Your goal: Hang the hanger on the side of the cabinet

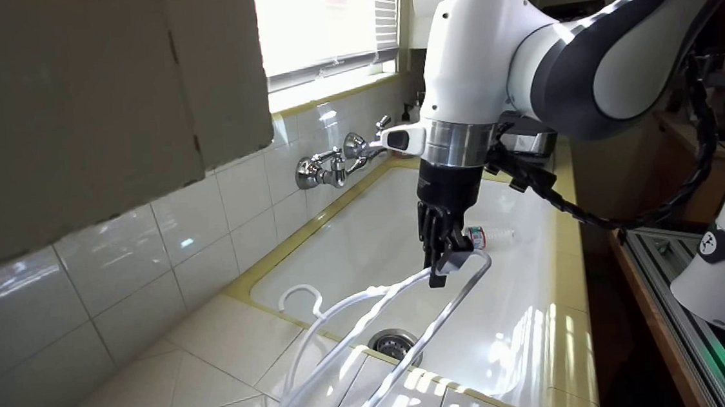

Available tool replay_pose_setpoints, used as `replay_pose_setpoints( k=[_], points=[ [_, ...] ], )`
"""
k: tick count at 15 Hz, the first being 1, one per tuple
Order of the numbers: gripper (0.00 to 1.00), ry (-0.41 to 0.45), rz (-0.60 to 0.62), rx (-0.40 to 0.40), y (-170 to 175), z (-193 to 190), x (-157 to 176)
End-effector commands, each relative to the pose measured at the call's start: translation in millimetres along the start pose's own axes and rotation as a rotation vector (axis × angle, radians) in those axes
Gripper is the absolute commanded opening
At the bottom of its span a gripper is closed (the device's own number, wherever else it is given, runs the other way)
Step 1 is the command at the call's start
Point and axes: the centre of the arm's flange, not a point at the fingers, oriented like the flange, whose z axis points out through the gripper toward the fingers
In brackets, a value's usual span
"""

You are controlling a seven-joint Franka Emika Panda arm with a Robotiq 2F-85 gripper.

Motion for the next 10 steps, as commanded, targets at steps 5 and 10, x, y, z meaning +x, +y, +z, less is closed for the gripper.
replay_pose_setpoints(
  k=[5,10],
  points=[
    [0.06,0.036,-0.033,0.067,14.1,-39.6,-19.4],
    [0.06,0.087,-0.053,0.058,16.6,-62.4,-19.4]
  ],
)
